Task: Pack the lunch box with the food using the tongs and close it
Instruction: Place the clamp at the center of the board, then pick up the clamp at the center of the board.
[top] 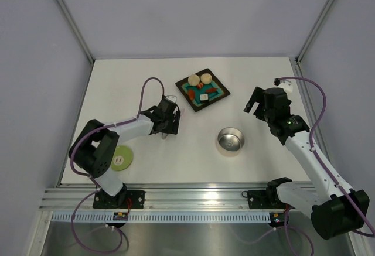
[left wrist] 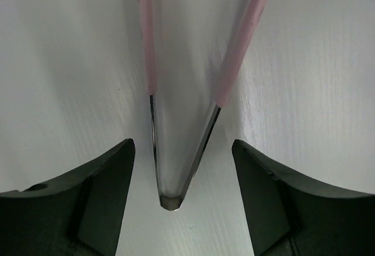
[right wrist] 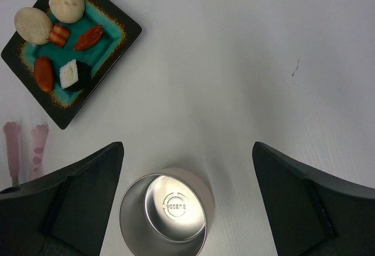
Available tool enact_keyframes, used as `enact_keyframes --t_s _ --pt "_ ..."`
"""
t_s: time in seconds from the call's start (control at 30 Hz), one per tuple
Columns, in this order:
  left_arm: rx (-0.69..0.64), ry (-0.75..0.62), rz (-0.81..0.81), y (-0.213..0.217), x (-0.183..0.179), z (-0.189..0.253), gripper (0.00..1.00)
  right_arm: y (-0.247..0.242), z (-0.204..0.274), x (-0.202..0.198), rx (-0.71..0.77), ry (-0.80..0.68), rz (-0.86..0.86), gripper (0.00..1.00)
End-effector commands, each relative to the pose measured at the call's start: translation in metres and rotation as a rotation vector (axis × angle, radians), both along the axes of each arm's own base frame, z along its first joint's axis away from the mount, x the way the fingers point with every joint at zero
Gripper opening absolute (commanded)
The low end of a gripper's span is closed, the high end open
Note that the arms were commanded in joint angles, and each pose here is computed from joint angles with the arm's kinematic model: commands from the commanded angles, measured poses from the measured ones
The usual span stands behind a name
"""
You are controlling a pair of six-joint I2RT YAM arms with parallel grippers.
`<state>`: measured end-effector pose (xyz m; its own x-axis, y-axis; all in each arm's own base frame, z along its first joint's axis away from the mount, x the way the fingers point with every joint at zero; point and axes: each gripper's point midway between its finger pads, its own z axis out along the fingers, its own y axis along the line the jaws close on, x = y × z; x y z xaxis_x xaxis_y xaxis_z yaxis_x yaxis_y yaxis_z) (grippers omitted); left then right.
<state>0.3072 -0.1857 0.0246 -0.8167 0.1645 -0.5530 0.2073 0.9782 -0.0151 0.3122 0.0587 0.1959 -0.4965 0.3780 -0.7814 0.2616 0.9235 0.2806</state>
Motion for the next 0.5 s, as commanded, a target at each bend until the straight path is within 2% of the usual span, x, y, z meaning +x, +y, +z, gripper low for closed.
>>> enact_keyframes --t_s 0.0,0.1,0.17,0.3,0.47 --pt "-0.034 -0.121 0.091 0.001 0.021 0.013 0.69 0.002 0.006 0.005 0.016 -0.027 -0.003 1.00" --pt "-0.034 -0.115 0.140 0.003 0.022 -0.002 0.60 0.001 0.006 0.004 0.014 -0.028 -0.005 1.00" --pt "-0.028 -0.087 0.147 0.003 0.021 -0.013 0.60 0.000 0.007 0.003 0.011 -0.027 -0.006 0.99" --pt "-0.038 -0.070 0.151 0.002 0.017 -0.021 0.61 -0.004 0.009 0.000 -0.001 -0.033 -0.016 1.00" --pt "-0.038 -0.067 0.151 0.004 0.013 -0.026 0.68 -0.004 0.009 0.000 0.002 -0.039 -0.019 0.99"
